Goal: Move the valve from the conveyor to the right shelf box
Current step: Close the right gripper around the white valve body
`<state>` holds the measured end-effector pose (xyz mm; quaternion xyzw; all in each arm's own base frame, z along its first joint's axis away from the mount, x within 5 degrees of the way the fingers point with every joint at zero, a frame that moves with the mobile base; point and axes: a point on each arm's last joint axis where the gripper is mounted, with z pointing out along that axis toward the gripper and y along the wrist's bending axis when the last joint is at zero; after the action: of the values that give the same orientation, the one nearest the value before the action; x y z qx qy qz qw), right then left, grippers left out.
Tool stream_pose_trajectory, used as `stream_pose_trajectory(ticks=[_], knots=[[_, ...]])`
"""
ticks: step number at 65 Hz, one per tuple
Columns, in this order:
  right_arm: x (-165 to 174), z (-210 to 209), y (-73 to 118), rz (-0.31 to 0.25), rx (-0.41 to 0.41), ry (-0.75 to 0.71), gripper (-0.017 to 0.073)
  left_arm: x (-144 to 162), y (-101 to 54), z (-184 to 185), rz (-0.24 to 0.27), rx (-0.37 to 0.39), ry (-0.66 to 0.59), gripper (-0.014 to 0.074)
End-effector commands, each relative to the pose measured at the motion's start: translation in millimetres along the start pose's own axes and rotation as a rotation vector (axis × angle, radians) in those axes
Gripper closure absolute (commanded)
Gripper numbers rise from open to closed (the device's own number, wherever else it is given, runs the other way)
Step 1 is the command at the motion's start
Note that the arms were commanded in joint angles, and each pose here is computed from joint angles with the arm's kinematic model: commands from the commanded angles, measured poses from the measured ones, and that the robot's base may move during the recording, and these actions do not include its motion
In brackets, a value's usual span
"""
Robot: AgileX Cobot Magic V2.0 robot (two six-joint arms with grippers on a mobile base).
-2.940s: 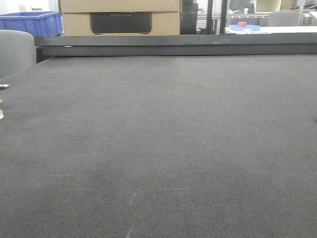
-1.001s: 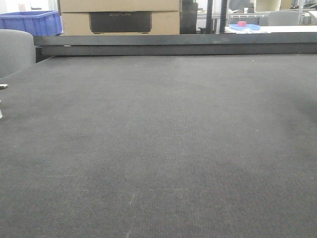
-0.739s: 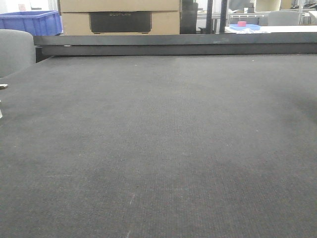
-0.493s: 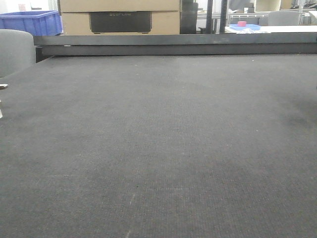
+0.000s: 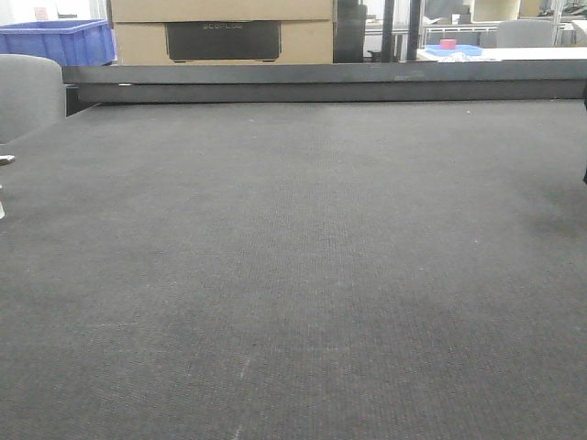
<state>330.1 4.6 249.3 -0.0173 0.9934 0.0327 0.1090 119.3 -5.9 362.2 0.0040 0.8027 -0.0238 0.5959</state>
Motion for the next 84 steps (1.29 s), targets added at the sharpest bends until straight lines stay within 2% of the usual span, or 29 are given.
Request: stream_pose_trajectory(ticks=[1,18,33,42,48,55,56,66,75,84], knots=[[-0.2,1.1,5.6,-0.018,-0.007,-0.006,-0.0009,-3.6,-1.1,-1.1,-0.007,0.009,-0.016,0.0006],[-0.5,1.3,7.8,-0.044,0.011,-0.008,0.0005,-3.6,-1.1,-1.1,-0.007,0.009,-0.016,0.0006],[1.6,1.3,7.7,-0.045,0.012,0.016,0.0183,-3.6,-1.1,-1.1,-0.007,0.009,-0.016,0.0006],[4.6,7.3,6.9,-0.047,0.014,0.075,0.0236,-3.6,-1.1,-1.1,-0.007,0.009,-0.016,0.0006],[6.5,12.2,5.3,-0.055,0.027,0.119,0.0357,-3.6,-1.1,-1.1,-0.007,0.009,-0.016,0.0006],[7.0,7.3,4.2,-0.064,0.043,0.104,0.0712,-3.6,-1.1,-1.1,-0.007,0.009,-0.016,0.0006],[6.8,5.8,4.3,-0.064,0.043,0.096,0.0726,-3.6,-1.1,-1.1,-0.007,0.009,-0.016,0.0006],[7.1,-25.1,6.2,-0.069,0.049,-0.053,0.0712,-13.6,-0.8,0.3,-0.008,0.002,0.016,0.0006],[15.6,-57.1,9.1,-0.069,0.045,-0.186,0.0712,-27.5,1.2,14.9,0.0,-0.026,0.131,0.0006],[38.7,-80.7,12.0,-0.063,0.032,-0.291,0.0712,-40.6,4.1,40.5,0.041,-0.066,0.274,0.0006]])
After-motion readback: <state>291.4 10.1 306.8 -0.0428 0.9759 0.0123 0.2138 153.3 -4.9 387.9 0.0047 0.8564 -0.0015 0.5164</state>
